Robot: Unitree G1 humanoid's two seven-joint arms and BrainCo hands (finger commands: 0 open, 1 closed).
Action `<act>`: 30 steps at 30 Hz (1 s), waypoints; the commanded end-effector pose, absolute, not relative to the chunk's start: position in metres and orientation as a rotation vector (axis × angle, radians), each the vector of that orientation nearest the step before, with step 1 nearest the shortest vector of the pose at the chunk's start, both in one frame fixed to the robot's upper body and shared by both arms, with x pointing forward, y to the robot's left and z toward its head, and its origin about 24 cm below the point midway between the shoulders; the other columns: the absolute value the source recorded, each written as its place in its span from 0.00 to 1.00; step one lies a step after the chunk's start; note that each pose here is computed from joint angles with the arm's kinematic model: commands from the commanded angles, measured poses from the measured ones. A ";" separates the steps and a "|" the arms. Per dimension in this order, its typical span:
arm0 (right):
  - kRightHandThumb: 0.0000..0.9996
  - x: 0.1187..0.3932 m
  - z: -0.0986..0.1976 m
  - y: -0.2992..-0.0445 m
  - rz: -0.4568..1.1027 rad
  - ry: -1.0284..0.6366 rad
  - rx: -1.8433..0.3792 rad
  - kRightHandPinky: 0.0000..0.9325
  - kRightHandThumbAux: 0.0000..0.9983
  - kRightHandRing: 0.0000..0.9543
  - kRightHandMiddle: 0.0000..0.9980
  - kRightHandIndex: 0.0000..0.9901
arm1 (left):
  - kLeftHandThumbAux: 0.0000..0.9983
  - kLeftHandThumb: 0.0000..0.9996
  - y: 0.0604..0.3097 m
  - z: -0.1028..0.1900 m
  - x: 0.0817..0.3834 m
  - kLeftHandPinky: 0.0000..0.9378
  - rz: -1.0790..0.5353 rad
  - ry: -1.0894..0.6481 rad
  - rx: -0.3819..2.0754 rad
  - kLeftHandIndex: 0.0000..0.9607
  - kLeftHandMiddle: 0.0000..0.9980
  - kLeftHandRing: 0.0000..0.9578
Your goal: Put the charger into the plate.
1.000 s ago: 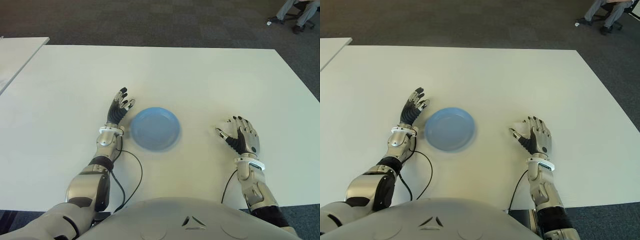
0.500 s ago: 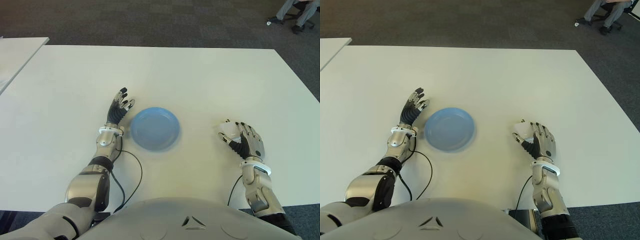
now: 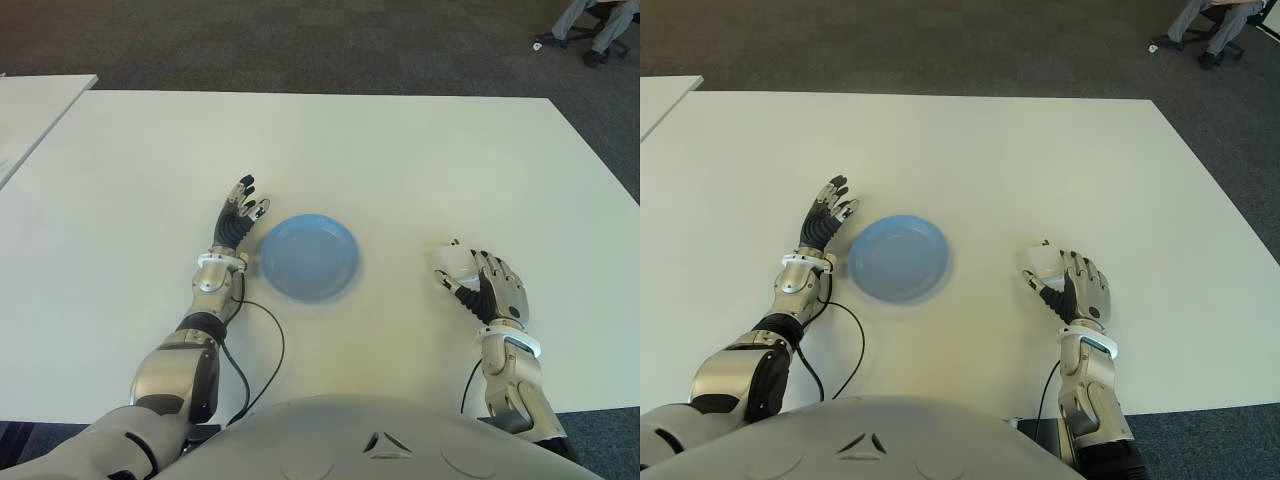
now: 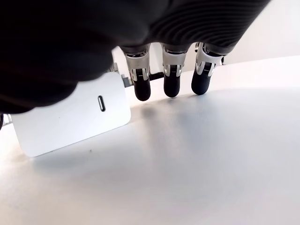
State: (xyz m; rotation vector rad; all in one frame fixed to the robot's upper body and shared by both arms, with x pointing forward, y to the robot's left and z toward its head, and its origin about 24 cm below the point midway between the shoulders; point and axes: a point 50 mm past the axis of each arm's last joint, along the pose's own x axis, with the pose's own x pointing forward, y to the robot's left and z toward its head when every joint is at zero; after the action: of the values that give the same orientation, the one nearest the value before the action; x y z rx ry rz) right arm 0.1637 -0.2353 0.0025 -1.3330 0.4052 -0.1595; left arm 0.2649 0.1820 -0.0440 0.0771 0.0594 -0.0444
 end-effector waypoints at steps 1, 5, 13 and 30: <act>0.26 0.157 -0.003 -0.230 -0.138 0.437 -1.351 0.08 0.17 0.00 0.00 0.00 | 0.60 0.14 0.182 -0.080 0.230 0.12 -0.051 0.259 0.060 0.00 0.05 0.07; 0.25 0.156 -0.004 -0.228 -0.135 0.441 -1.369 0.09 0.16 0.00 0.00 0.00 | 0.60 0.13 0.183 -0.080 0.230 0.12 -0.054 0.257 0.065 0.00 0.05 0.06; 0.23 0.154 -0.003 -0.222 -0.130 0.451 -1.380 0.09 0.17 0.00 0.00 0.00 | 0.59 0.13 0.183 -0.080 0.230 0.12 -0.059 0.254 0.069 0.00 0.05 0.07; 0.21 0.157 -0.002 -0.214 -0.161 0.452 -1.392 0.17 0.19 0.04 0.00 0.00 | 0.58 0.13 0.184 -0.080 0.230 0.12 -0.061 0.252 0.064 0.00 0.05 0.07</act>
State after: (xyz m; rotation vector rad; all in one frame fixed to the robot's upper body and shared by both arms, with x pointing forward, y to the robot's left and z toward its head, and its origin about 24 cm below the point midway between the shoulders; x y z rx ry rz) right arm 0.1590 -0.2185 0.0018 -1.3975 0.4329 -0.1686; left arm 0.2646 0.1836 -0.0436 0.0869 0.0563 -0.0554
